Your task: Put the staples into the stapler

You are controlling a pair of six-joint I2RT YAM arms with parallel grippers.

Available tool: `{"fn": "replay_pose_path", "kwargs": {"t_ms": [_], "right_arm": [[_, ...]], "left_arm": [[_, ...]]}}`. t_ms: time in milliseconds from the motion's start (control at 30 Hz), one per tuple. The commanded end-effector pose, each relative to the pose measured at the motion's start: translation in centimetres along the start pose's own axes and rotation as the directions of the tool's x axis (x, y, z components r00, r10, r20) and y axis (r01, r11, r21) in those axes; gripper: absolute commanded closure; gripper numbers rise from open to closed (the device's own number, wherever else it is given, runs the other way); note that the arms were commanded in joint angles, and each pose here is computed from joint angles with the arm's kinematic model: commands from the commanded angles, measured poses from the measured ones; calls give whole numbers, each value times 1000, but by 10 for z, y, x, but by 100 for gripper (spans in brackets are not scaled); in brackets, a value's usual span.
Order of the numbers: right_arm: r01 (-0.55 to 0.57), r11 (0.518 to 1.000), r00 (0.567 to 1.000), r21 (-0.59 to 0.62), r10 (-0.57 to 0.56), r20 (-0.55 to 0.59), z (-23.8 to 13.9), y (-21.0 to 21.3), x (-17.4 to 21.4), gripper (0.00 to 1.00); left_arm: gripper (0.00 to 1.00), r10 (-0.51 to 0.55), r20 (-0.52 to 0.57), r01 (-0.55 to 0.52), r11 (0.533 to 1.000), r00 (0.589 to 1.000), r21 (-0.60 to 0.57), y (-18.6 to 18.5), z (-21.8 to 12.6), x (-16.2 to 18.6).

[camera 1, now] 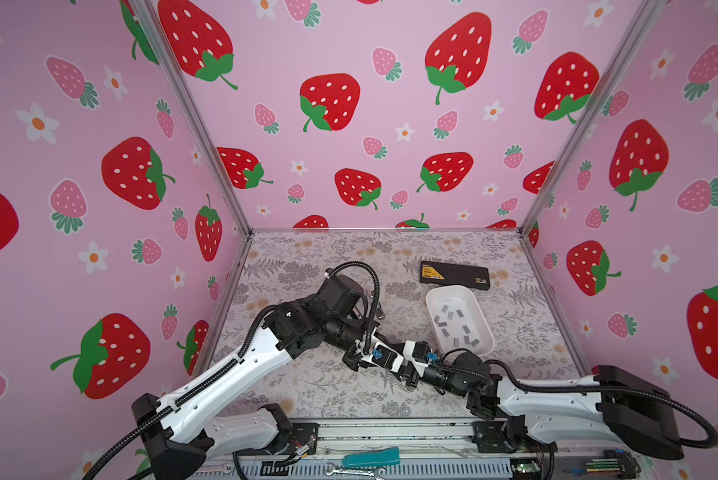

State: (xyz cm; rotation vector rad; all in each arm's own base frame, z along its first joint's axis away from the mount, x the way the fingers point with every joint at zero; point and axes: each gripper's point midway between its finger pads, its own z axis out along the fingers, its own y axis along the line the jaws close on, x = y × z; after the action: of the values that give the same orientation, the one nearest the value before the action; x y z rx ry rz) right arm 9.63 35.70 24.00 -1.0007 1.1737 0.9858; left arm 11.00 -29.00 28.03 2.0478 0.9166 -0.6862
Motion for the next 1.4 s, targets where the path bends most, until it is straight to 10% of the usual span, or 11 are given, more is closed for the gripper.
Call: {"fn": "replay_pose_path", "kwargs": {"t_ms": [0,233,633,833,1100,1367], "right_arm": [[-39,997,997,60,34,70,1,-12,-25,72],[-53,976,998,209,46,39,-7,-38,-18,76],[-156,832,976,533,212,-46,-31,-122,20,81],[-195,705,907,682,394,-148,-25,-172,71,86],[-110,652,791,751,515,-331,16,-207,136,90],[-63,592,689,803,608,-394,20,-241,194,90]], "left_arm": [[72,97,37,-95,994,995,-57,5,-10,-17],[55,168,-7,-164,952,986,-257,22,-26,-12],[52,62,-184,-167,751,981,-638,86,-76,31],[52,-144,-267,-122,622,953,-774,119,-109,66],[50,-364,-335,-117,506,869,-855,139,-135,107],[50,-443,-143,44,384,885,-922,148,-167,117]]}}
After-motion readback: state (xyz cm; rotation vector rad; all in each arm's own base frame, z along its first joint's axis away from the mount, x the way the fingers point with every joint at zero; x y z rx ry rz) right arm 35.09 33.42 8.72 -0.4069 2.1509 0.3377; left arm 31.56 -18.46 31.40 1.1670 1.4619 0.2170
